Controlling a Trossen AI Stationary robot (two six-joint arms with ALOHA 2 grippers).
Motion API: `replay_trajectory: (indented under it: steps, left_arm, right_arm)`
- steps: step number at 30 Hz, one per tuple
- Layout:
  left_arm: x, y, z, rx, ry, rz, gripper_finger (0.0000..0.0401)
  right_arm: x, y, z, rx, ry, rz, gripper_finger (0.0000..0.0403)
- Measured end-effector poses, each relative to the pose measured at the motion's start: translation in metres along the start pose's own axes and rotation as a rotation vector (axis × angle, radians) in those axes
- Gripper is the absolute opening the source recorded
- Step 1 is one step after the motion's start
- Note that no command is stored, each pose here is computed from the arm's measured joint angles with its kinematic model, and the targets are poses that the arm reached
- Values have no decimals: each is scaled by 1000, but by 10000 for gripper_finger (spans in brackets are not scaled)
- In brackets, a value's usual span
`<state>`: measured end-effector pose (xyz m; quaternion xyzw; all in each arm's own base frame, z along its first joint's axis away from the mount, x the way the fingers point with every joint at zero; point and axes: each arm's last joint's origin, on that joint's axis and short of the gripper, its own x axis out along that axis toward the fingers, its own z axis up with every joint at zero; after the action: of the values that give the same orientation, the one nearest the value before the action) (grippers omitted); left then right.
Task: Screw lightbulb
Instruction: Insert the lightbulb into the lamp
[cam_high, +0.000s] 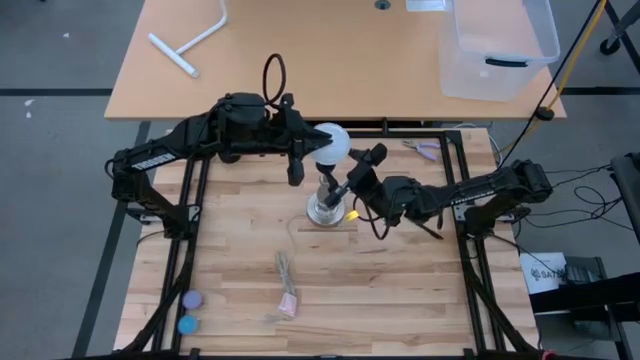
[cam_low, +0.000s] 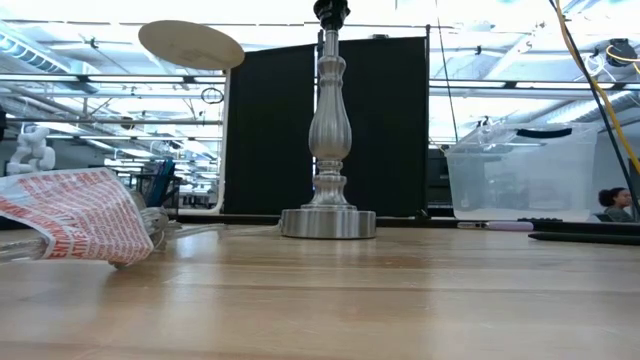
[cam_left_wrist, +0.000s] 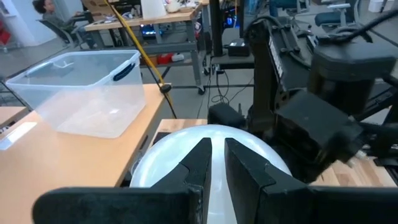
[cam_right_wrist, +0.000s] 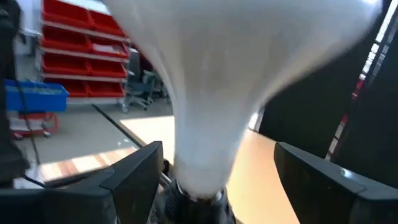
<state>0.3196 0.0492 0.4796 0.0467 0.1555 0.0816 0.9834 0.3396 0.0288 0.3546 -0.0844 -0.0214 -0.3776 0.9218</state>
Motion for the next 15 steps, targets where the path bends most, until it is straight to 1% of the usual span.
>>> replay_trajectory:
  steps: [5, 8, 11, 13, 15]
  left_arm:
    - [0, 0, 0, -1, -1, 1, 51]
    - [0, 0, 0, -3, -3, 2, 51]
    - [0, 0, 0, -4, -5, 3, 51]
    - [0, 0, 0, -6, -4, 3, 51]
    - [0, 0, 0, -9, -5, 3, 51]
  right_arm:
    - [3, -3, 3, -14, -31, 7, 298]
    - [8, -6, 2, 4, -41, 38, 297]
    - [11, -8, 0, 12, -34, 35, 297]
    - [12, -9, 0, 13, -35, 38, 290]
    - [12, -9, 0, 17, -41, 53, 274]
